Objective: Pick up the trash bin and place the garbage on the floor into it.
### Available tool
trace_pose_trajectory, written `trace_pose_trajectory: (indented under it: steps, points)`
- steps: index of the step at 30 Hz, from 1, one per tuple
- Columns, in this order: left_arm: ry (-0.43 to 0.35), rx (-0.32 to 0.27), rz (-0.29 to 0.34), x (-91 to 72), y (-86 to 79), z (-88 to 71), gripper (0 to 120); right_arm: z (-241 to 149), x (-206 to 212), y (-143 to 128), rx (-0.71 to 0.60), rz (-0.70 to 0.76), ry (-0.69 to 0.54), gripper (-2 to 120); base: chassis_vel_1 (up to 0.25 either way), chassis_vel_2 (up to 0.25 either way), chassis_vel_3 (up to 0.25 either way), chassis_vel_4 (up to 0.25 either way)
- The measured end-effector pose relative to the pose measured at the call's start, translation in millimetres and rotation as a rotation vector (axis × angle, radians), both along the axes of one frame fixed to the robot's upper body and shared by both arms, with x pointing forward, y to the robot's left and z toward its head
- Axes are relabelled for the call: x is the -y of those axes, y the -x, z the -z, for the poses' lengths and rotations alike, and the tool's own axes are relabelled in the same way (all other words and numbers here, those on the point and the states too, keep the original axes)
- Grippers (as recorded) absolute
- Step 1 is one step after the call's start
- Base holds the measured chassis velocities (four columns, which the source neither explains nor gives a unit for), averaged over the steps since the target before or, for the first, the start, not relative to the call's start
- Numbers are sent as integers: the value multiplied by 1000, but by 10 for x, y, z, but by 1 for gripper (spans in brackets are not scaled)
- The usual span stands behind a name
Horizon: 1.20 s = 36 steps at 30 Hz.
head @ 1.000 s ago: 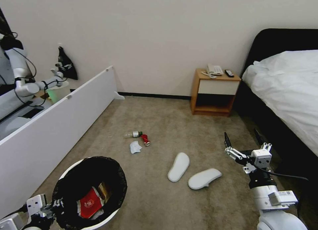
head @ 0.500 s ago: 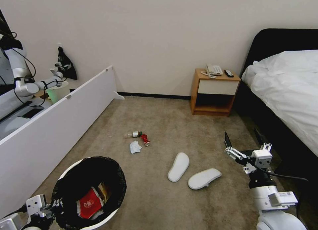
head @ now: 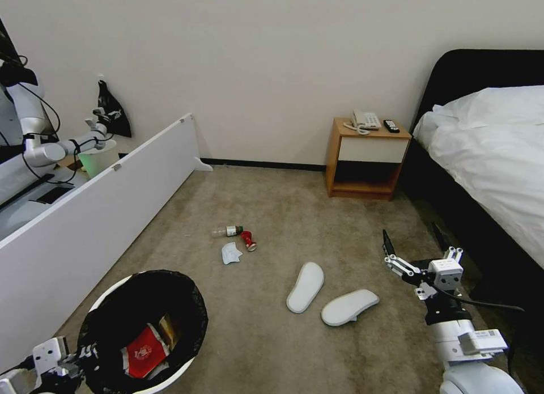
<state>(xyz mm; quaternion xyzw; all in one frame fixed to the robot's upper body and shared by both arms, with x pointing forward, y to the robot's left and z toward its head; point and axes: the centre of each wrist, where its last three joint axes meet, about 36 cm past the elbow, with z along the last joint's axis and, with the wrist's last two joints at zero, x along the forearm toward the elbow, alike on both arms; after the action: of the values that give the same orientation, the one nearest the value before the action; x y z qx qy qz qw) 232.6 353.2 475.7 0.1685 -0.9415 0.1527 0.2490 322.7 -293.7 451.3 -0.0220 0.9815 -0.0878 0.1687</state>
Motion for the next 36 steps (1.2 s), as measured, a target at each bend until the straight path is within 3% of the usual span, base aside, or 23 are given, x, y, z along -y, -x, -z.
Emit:
trace_pose_trajectory:
  steps: [21,36]
  points:
    - [5,1,3,5,-12,11,2,32,-1,-14,-1,6,-4,100,-167,165,158,-162]
    - [5,-4,3,-20,-31,43,2,46,35,-52,-24,25,-14,100,-7,6,5,-5]
